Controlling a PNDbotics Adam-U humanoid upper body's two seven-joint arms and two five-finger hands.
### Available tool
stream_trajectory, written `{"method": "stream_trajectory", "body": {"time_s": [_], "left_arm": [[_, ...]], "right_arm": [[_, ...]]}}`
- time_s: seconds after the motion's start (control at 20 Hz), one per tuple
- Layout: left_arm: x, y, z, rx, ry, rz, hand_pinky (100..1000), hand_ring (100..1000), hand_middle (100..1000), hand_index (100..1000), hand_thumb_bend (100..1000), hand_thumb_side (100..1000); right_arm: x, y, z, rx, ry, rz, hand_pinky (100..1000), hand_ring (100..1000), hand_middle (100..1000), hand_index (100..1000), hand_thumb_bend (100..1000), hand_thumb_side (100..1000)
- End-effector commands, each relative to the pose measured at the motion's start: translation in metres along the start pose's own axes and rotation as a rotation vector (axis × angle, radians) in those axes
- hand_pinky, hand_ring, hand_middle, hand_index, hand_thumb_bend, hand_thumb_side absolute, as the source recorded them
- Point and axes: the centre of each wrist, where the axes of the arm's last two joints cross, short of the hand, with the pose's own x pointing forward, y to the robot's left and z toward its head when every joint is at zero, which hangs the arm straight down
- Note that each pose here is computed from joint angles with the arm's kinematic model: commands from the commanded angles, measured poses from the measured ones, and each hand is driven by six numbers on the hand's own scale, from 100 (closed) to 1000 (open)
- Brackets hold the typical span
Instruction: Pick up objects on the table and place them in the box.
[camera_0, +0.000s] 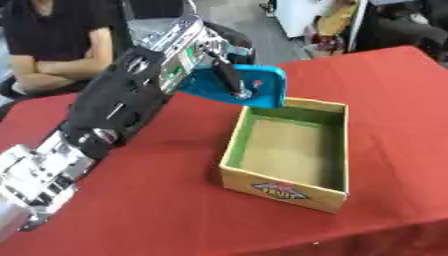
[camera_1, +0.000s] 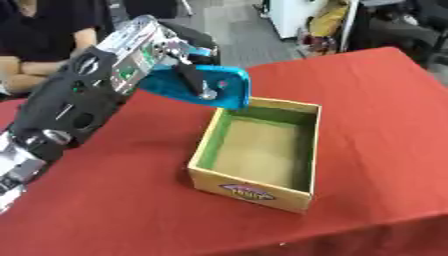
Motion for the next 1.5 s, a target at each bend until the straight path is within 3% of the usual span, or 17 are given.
{"method": "stream_trajectory", "body": {"time_s": [0.05,1.25,1.3,1.5], "left_arm": [[0.004,0.013,0.005,0.033,-0.006,-0.03,312,100,100,128,100,440],[0.034,-0.012,-0.027,-0.071,-0.088,-0.107,325,100,100,134,100,442],[0.036,-0.013,-0.027,-0.07,-0.089,-0.116,324,100,100,134,100,473],[0.042,-0.015,-0.03,-0.077,-0.101,-0.143,329,100,100,136,100,442]], "right_arm": [[0.009,-0.001,-0.007,-0.012,-0.036,0.0,604,803,825,995,404,979],[0.013,0.002,-0.011,-0.011,-0.051,-0.008,605,802,824,995,396,978],[0.013,0.002,-0.011,-0.011,-0.052,-0.008,605,802,824,995,398,984],[0.014,0.003,-0.011,-0.008,-0.053,-0.009,605,802,824,995,398,977]]}}
